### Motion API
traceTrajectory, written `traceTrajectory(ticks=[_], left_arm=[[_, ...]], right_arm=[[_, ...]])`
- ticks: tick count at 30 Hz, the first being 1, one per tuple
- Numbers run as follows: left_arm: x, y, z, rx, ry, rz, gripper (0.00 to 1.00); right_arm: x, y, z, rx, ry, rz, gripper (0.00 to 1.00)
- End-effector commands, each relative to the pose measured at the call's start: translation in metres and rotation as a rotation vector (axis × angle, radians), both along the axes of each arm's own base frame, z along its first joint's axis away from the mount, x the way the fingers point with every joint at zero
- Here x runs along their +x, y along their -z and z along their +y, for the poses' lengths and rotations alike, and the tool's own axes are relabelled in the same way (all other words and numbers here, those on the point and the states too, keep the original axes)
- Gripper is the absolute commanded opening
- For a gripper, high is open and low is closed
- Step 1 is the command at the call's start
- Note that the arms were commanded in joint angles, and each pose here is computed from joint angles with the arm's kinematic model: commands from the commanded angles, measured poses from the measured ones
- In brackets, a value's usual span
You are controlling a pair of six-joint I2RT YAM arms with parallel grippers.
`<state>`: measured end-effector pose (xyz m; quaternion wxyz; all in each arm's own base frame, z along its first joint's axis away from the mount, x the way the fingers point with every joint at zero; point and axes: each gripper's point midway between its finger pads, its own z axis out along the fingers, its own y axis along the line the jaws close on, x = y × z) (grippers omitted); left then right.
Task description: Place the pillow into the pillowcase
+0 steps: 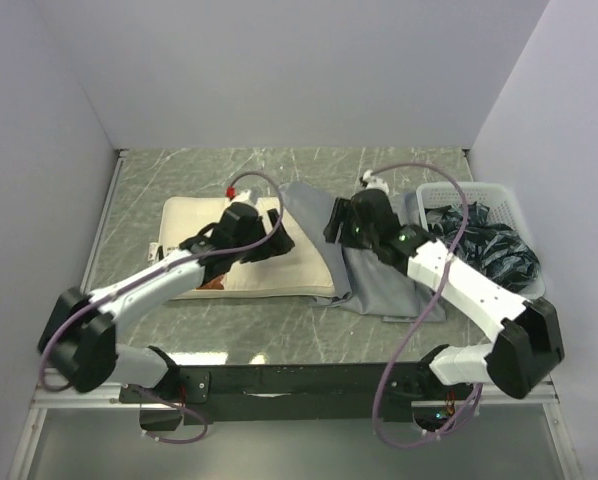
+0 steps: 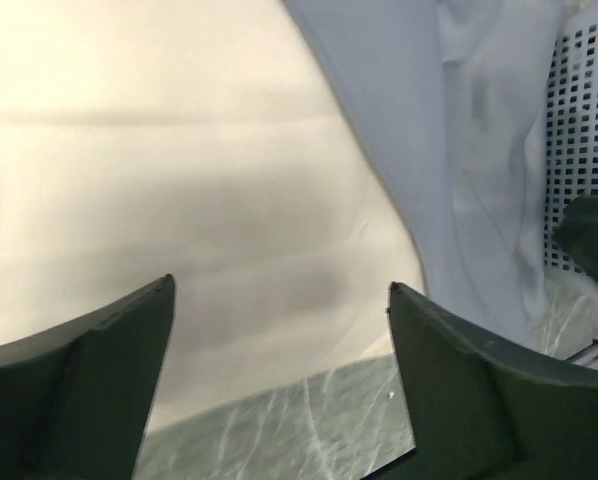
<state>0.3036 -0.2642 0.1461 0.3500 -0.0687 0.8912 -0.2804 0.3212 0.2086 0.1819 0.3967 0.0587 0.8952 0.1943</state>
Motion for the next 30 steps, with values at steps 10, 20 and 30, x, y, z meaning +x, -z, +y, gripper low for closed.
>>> traceTrajectory(ticks=[10,20,30], left_arm=[[-0.068,0.024,0.052,0.299,-0.074,-0.082,0.99],[-0.03,0.04,0.023,0.46,-0.064,-0.218,1.0],[-0.002,0.029,0.007,0.484,-0.134,-0.229,0.01]], right_arm=[[-0.052,0.066,0.002,-0.188,-0.006,-0.003,0.56],[-0.057,0.088,-0.005,-0.24,-0.002,0.041,0.45],[-0.066,0.051,0.008,-0.203,-0.06,0.013,0.05]])
